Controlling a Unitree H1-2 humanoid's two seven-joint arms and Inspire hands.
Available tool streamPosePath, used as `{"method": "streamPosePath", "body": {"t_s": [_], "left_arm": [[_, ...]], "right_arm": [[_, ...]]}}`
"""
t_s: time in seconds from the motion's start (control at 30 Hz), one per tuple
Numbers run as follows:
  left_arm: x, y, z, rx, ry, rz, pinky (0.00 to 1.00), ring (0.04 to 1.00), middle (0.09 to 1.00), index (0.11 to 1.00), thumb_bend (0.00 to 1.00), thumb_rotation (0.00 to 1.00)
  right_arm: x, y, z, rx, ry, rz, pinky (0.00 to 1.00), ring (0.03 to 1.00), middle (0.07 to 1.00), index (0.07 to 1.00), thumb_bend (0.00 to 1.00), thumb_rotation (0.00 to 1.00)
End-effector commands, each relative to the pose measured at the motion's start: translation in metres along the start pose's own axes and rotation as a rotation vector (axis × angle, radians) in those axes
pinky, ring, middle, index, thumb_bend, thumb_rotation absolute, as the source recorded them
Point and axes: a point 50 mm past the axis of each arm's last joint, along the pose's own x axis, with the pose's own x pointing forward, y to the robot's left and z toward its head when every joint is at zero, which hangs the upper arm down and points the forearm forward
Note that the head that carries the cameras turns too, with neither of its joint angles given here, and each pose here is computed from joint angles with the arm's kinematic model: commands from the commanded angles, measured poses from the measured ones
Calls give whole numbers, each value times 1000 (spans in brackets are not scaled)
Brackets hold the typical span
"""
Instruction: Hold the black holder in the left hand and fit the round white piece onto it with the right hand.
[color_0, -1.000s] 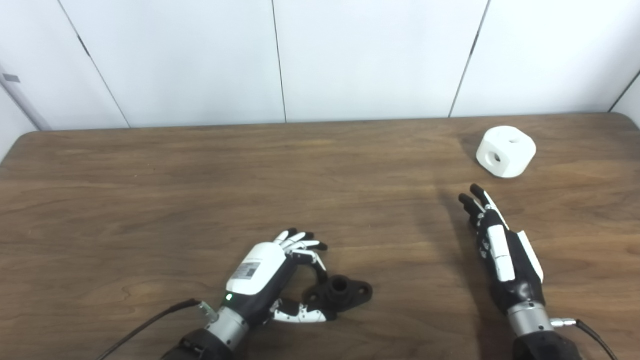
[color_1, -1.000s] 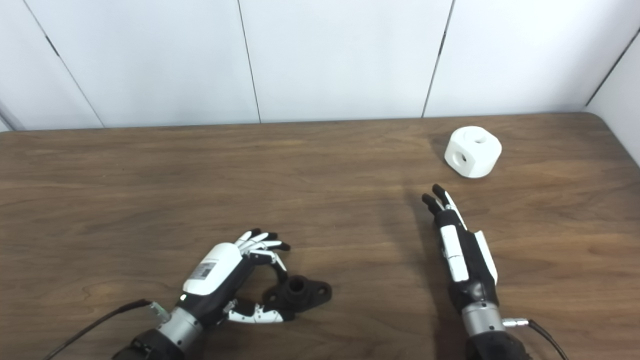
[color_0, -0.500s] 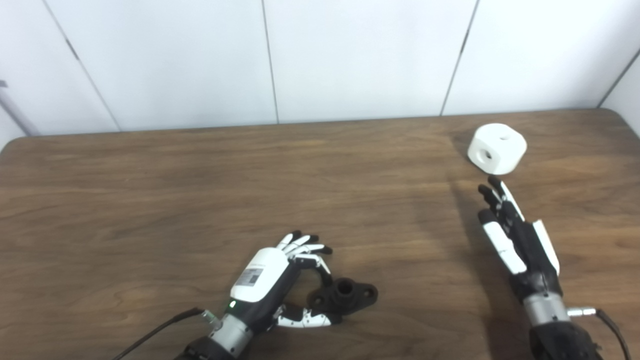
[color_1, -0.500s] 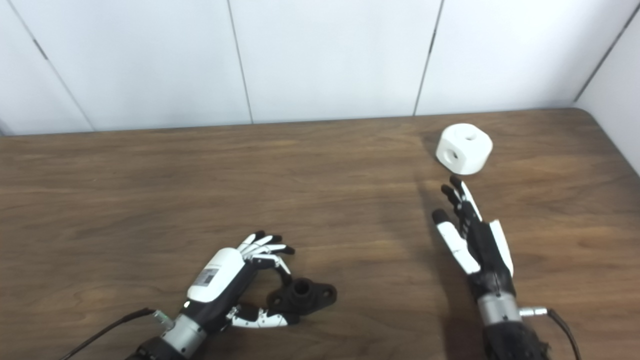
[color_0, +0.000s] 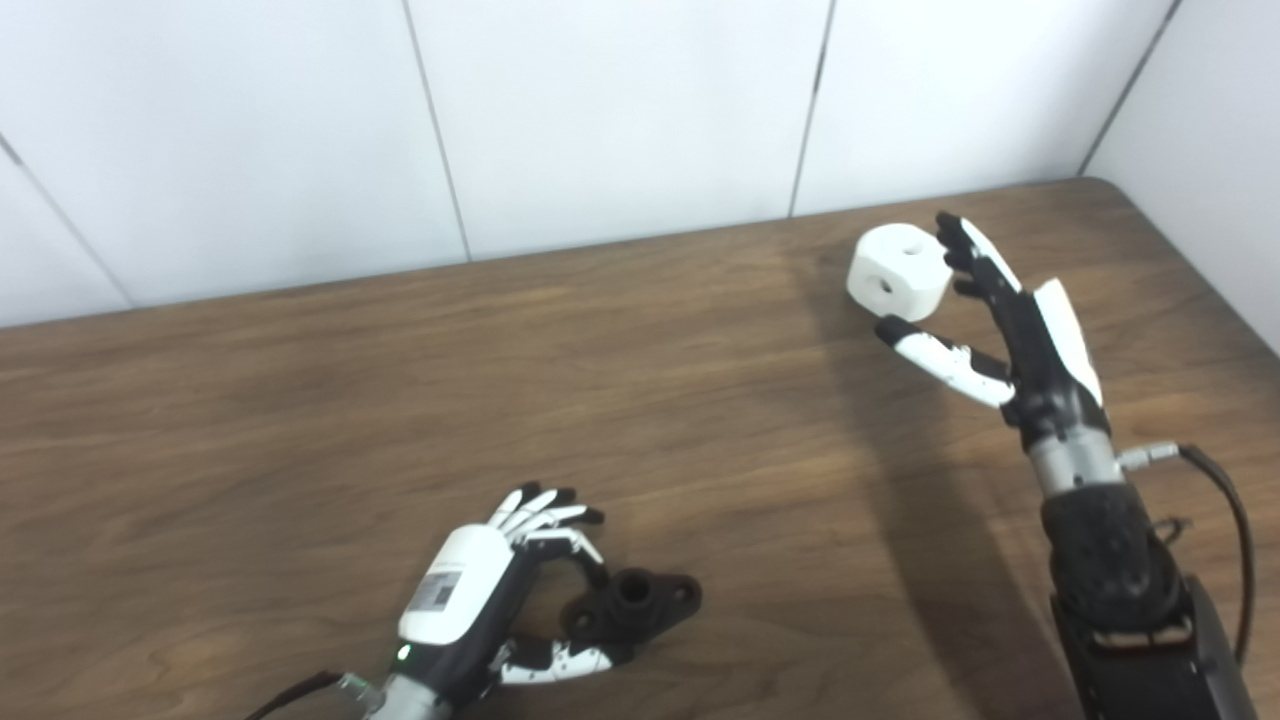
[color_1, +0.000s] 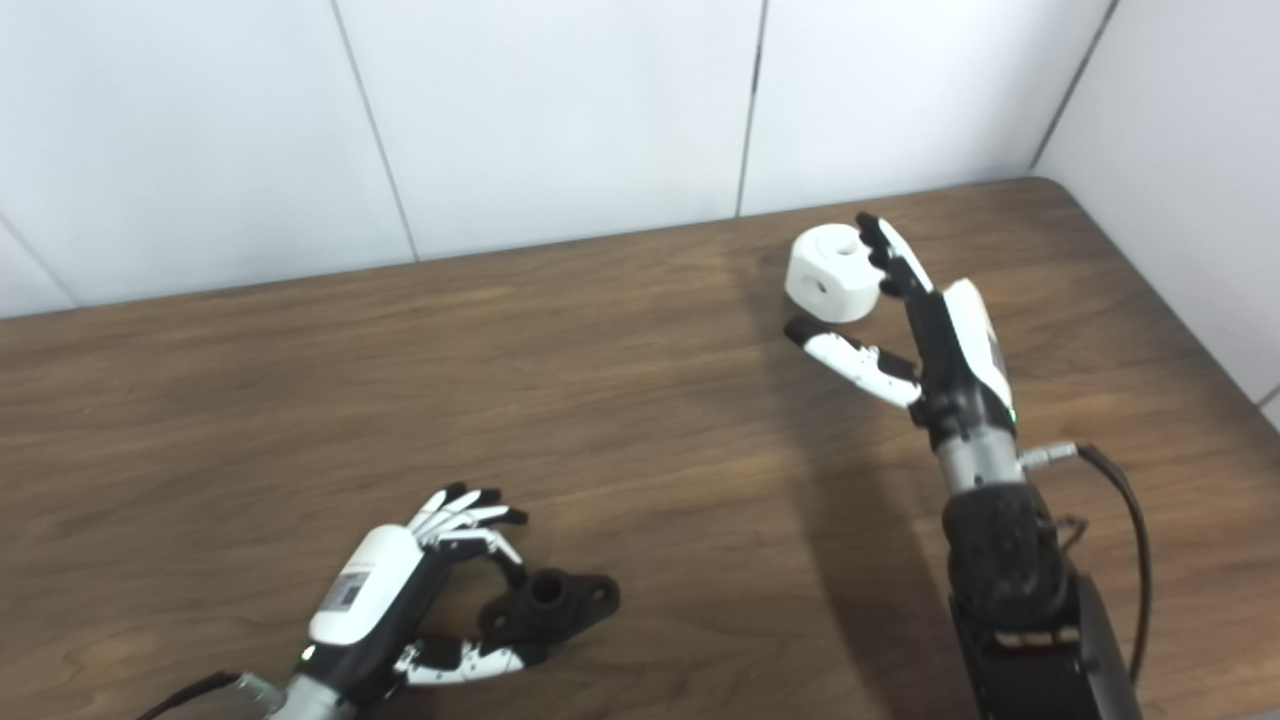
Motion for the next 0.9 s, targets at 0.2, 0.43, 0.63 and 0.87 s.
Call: {"method": "streamPosePath", "body": {"t_s": [0.2,0.43,0.63,0.87], "left_arm": [[-12,-5,-4,-8,19,-63,948,898,807,485,518,55],[-14,-3,-5,-10,23,-73,958,906,813,485,518,55],[-15,-2,-4,-11,29,-78,957,909,814,485,518,55],[-16,-2,-2,-9,32,-83,954,908,814,485,519,54]], "right_arm": [[51,-31,24,-150,-18,-87,937,983,946,878,776,452],[89,-35,21,-277,37,-83,865,980,943,848,840,417],[118,-30,14,-375,90,-60,843,984,943,824,870,448],[140,-21,7,-425,163,14,907,999,945,802,892,442]]}}
